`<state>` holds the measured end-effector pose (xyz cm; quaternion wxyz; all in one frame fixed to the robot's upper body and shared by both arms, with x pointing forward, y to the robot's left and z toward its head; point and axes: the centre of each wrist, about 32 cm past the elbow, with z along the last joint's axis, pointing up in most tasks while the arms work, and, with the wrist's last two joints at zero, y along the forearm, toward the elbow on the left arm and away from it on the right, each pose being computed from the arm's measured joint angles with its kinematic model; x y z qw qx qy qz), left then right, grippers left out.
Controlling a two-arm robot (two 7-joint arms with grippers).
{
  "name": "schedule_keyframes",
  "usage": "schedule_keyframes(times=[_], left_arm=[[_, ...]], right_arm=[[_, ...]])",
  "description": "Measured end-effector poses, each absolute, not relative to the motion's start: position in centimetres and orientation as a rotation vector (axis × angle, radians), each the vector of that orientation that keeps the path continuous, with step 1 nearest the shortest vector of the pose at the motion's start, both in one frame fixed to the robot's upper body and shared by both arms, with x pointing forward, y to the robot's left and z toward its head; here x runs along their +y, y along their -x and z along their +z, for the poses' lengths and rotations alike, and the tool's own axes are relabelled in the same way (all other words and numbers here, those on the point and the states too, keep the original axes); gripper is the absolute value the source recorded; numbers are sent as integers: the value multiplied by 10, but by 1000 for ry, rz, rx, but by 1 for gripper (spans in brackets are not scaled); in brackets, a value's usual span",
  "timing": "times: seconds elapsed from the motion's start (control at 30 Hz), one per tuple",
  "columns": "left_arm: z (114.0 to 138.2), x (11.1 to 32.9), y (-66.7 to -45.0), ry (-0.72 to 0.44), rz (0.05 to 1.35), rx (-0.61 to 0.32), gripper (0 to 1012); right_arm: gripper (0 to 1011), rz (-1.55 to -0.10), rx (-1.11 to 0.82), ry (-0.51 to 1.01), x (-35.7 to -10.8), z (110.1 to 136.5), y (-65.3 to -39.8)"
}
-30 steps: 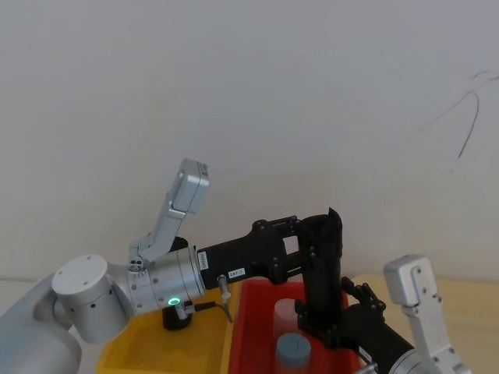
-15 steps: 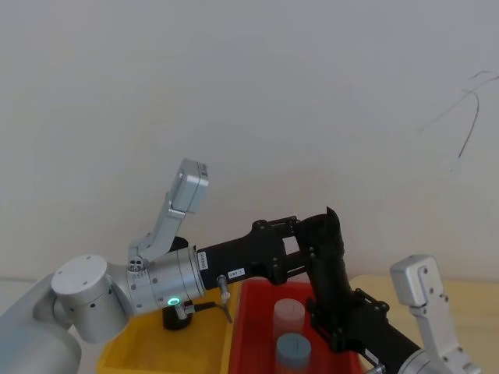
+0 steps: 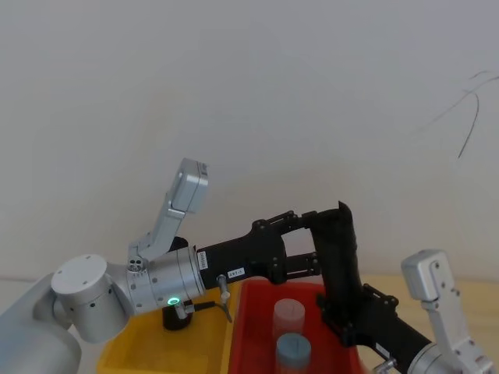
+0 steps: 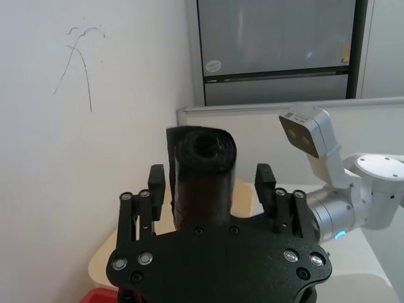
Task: Pick up the garbage bag with the one hand and transfer it to the other hand.
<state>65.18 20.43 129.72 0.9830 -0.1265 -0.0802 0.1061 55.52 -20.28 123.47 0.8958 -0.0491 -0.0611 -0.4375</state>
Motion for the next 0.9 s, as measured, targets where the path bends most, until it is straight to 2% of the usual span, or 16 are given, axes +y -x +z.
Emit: schedule_keyframes(times=[0.17, 0.27, 0.63, 0.9], left_arm=[[1297, 204, -652, 254, 213, -161, 964], [1297, 204, -652, 254, 213, -161, 1001], [1297, 205, -651, 253, 218, -163, 1001], [1295, 215, -642, 253, 277, -184, 1001]], right_arm=[[511, -923, -130, 95, -209, 1238, -560], [511, -935, -131, 93, -212, 1239, -563], [510, -1048, -123, 96, -224, 1244, -573], [511, -1151, -98, 120, -225, 1241, -573]])
